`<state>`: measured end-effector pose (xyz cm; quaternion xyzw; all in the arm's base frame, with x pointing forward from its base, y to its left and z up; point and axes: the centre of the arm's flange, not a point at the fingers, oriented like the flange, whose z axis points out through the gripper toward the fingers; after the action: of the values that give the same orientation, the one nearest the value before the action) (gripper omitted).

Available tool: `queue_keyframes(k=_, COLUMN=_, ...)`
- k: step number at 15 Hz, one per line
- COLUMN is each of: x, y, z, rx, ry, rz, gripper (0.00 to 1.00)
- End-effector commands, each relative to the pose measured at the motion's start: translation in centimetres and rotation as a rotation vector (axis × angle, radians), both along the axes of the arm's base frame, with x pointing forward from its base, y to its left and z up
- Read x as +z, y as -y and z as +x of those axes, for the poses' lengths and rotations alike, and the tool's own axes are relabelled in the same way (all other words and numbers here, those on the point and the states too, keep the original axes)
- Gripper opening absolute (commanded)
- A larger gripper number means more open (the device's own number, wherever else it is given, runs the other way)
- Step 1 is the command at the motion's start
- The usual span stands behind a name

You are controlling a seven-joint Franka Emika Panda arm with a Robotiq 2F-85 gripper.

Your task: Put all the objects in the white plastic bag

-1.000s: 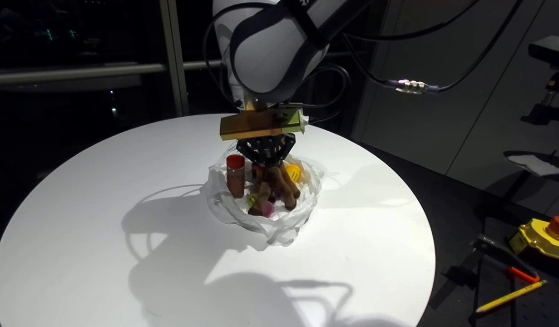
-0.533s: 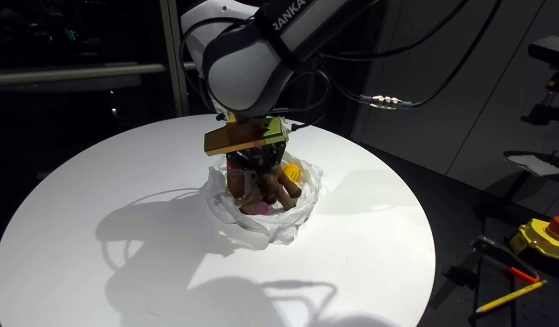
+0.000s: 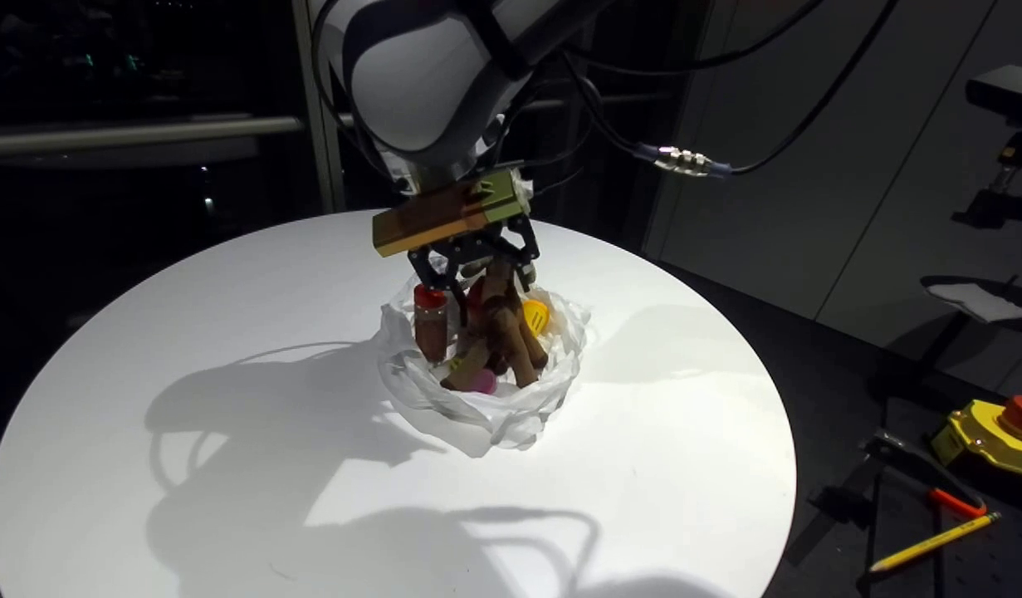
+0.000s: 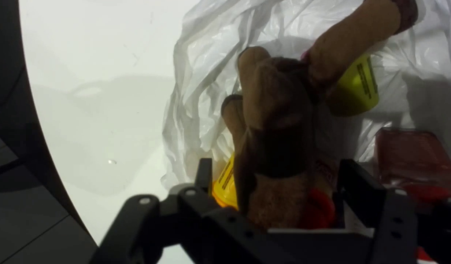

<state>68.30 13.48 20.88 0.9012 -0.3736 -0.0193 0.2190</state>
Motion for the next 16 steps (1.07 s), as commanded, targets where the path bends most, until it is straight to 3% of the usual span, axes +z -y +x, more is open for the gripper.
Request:
queue_keyframes(k=1, x=6.1, y=0.7, z=-0.4, rx=0.112, ry=-0.068, rz=-0.025, gripper=1.0)
queue_keyframes(k=8, x=17.4, y=2.2, z=-6.0, rx=0.475, ry=-0.21, rz=0.001, gripper=1.0)
queue_keyframes(k=16, x=27.1, y=5.6, z=-15.6, rx=0.859, ry=-0.334, rz=0.153, gripper=1.0)
